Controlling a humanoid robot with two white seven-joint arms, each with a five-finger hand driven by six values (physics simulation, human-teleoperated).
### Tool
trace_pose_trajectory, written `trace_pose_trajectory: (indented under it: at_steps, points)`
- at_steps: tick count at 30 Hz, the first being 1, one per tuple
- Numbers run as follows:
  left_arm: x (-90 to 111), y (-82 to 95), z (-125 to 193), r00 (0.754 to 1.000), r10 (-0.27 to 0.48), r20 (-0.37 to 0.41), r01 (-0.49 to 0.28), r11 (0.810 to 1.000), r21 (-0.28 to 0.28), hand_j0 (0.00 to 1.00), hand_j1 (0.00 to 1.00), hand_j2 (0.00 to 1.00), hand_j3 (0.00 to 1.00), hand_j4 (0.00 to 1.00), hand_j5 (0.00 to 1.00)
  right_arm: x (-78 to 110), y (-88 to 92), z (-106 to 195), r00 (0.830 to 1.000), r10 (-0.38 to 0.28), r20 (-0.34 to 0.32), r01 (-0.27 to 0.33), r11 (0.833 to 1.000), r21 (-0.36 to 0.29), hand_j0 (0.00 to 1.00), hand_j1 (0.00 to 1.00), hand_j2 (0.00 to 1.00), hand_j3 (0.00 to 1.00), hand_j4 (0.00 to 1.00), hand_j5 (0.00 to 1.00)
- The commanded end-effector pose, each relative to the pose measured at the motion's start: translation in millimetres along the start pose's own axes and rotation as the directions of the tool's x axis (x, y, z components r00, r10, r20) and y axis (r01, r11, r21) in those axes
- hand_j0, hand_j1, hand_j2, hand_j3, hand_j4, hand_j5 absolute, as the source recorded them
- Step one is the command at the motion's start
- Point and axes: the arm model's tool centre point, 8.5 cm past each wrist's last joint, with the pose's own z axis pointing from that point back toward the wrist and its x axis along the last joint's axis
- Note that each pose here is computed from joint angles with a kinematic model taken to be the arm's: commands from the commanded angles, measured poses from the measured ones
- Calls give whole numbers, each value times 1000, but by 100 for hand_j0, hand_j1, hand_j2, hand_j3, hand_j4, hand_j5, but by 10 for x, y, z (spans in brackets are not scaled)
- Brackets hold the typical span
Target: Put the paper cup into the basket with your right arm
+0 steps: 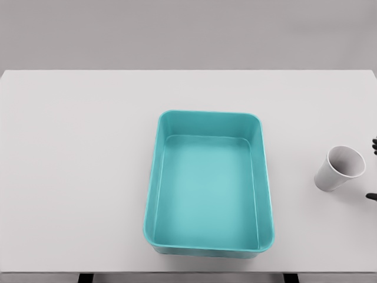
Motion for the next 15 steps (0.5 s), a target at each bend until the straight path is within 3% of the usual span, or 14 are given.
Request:
trace_pose_trajectory:
  at_steps: [1, 7, 15]
  points:
    - [0, 0, 0, 1000, 0, 0, 0, 1000, 0, 100, 100, 100, 100, 100, 100, -87, 102, 23, 999, -42, 7, 43, 999, -23, 100, 100, 100, 100, 100, 100]
    - [0, 0, 0, 1000, 0, 0, 0, 1000, 0, 100, 100, 100, 100, 100, 100, -183, 262, 22, 994, -99, 37, 101, 993, -61, 100, 100, 100, 100, 100, 100]
    - [0, 0, 0, 1000, 0, 0, 0, 1000, 0, 100, 100, 100, 100, 100, 100, -186, 289, -27, 990, -123, 74, 130, 987, -94, 100, 100, 100, 100, 100, 100]
